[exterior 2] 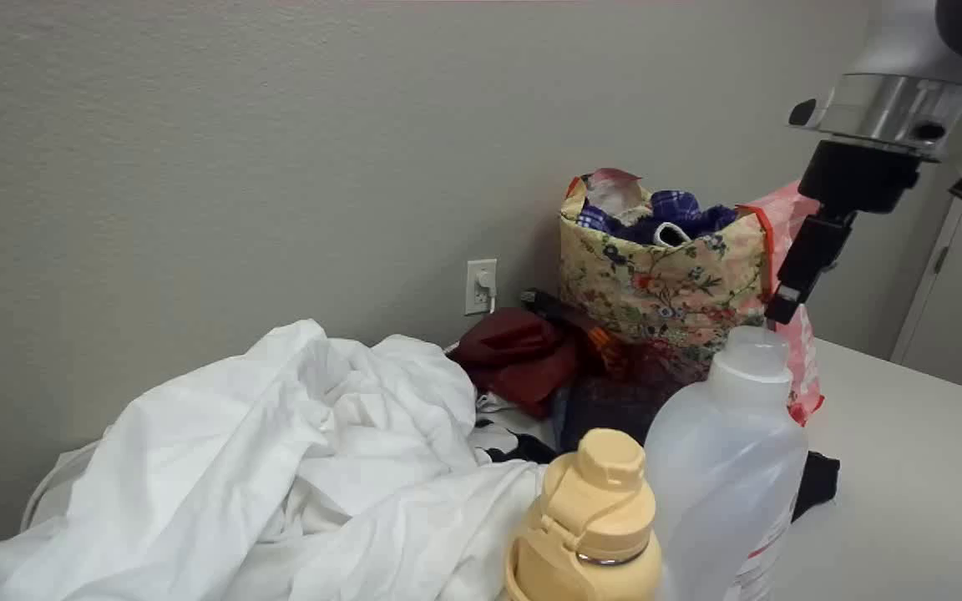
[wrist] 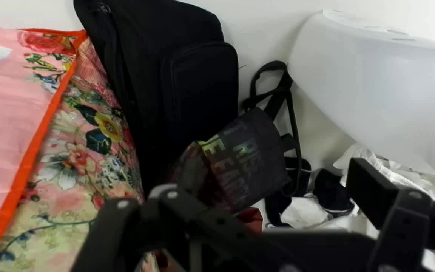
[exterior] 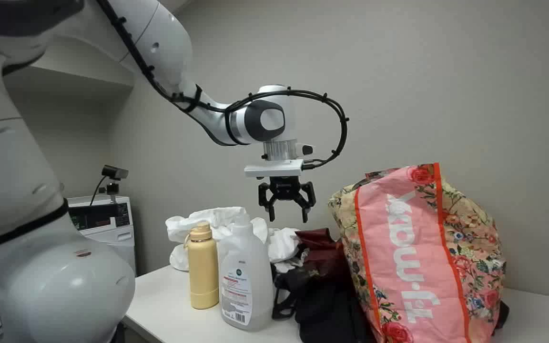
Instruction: Move the jug to the right near the laundry
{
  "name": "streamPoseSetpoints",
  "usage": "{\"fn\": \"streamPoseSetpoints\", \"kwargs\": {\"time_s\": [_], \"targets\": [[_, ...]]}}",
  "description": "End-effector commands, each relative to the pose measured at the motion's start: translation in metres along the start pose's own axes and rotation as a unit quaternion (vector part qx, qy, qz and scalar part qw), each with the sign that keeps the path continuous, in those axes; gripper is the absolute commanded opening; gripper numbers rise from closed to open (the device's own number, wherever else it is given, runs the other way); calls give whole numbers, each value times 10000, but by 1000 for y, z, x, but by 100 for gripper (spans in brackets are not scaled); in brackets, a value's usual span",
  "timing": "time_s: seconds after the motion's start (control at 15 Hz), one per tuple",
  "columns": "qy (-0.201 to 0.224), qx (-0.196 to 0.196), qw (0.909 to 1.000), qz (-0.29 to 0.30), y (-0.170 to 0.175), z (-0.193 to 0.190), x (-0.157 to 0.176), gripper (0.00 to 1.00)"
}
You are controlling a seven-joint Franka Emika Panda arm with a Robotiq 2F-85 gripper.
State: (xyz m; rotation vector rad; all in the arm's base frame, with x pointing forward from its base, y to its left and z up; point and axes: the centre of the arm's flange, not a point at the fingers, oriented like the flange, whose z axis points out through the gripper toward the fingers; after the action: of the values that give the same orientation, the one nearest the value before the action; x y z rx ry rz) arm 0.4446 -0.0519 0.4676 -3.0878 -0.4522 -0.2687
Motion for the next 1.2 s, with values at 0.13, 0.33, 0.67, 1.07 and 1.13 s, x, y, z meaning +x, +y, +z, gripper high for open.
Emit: {"fn": "streamPoseSetpoints", "kwargs": {"time_s": [0.13, 0.33, 0.67, 1.07, 1.13], "targets": [[0, 0, 10000, 0, 0, 0, 0, 100], [0, 0, 10000, 0, 0, 0, 0, 100], [92, 40, 9999, -20, -5, -3, -1, 100], [269, -158, 9986, 429, -26, -33, -11, 100], [264, -175, 9978, 577, -31, -39, -13, 100]]}}
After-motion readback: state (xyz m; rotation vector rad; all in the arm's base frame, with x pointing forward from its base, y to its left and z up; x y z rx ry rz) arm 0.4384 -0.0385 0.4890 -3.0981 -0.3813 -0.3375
